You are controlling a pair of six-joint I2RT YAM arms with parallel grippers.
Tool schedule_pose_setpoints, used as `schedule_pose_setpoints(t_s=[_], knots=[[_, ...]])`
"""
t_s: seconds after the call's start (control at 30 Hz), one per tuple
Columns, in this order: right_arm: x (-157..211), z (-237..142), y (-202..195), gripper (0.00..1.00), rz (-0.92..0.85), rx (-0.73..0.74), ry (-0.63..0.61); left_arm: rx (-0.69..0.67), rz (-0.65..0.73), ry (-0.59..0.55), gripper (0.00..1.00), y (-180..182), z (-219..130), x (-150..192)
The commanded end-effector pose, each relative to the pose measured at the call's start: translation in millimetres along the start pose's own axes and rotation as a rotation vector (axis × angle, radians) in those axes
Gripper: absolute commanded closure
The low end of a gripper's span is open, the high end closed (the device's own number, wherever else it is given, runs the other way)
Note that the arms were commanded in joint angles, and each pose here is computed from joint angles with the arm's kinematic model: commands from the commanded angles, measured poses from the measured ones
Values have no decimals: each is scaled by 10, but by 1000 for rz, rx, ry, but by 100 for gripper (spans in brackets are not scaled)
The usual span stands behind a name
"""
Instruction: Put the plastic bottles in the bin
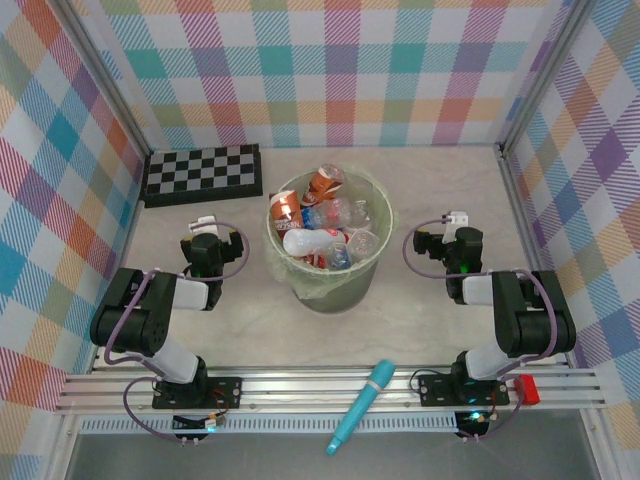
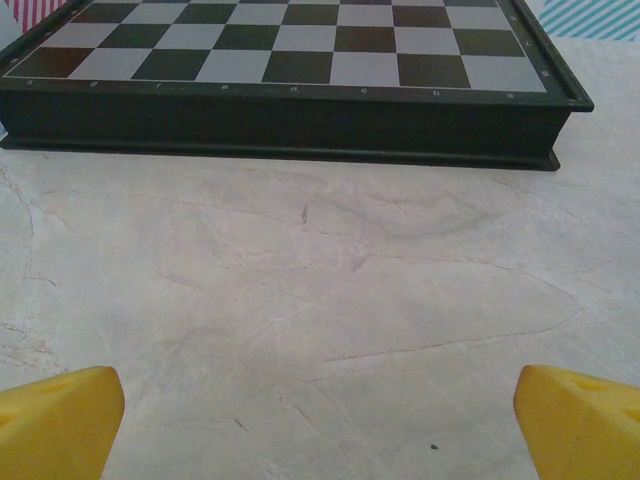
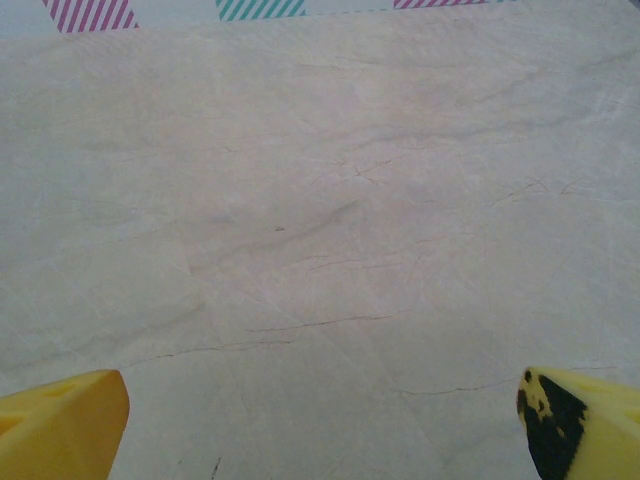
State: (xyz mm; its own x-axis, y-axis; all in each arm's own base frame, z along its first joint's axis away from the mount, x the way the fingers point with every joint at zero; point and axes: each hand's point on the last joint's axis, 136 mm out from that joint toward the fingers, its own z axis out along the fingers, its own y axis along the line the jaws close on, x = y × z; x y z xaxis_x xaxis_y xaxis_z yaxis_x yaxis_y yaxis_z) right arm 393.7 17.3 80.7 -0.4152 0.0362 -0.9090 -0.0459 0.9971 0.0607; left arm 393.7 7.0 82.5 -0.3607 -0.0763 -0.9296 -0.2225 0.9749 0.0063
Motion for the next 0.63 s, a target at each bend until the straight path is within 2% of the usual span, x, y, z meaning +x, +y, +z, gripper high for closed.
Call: schedule_pose_setpoints(t_s=[0.0, 0.6], knots=[[-107, -3, 9, 1, 8, -15, -41, 11, 2, -27, 0, -6, -4, -46], [-109, -7, 10, 0, 6, -15, -44, 10, 2, -26, 0, -3, -7, -39]])
